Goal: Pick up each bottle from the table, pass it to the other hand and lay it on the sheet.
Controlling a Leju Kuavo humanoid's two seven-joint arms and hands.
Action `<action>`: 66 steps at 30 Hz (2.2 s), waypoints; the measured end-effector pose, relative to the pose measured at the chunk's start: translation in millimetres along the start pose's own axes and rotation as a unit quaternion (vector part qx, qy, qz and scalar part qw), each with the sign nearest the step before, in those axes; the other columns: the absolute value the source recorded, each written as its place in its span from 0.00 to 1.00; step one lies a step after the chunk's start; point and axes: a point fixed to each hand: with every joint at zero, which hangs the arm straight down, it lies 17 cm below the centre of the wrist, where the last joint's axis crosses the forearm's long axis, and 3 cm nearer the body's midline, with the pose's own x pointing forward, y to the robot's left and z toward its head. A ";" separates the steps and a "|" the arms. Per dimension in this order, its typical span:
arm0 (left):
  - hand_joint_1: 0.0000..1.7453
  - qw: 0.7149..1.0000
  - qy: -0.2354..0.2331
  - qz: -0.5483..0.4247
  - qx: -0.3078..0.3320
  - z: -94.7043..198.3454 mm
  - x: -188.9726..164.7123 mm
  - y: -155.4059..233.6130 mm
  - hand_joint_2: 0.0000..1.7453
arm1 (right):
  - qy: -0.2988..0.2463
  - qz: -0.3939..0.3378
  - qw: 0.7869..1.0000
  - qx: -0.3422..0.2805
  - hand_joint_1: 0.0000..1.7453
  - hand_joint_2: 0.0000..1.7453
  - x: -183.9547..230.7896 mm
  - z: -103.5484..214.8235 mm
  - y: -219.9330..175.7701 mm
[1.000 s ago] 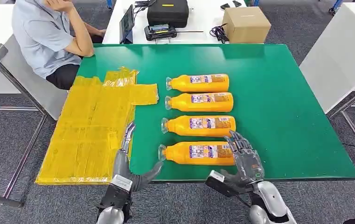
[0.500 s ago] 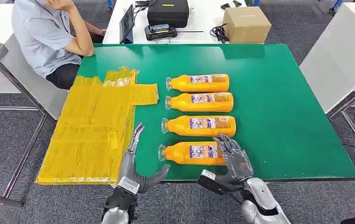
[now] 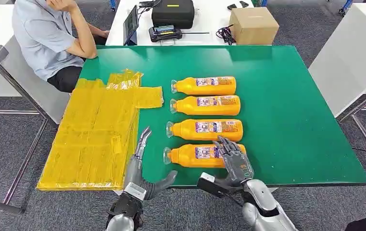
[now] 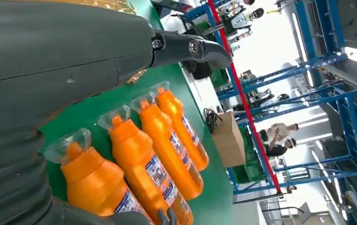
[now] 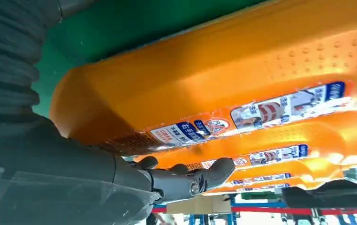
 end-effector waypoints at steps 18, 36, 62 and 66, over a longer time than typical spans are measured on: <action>0.00 1.000 0.004 -0.018 0.011 3.6 -1.4 6.8 1.00 | 0.030 0.096 0.995 0.026 0.95 1.00 -10.3 -10.7 4.9; 0.00 1.000 0.006 -0.020 0.006 4.2 -3.1 6.3 1.00 | 0.030 0.070 0.996 0.046 1.00 1.00 -14.0 -2.9 15.9; 0.00 0.962 0.098 0.241 0.077 2.4 -31.2 21.7 1.00 | -0.063 -0.333 0.941 0.012 1.00 1.00 38.3 5.1 -15.7; 0.00 0.958 0.106 0.253 0.080 3.3 -34.4 22.7 1.00 | -0.063 -0.339 0.939 0.007 1.00 1.00 39.5 5.2 -18.0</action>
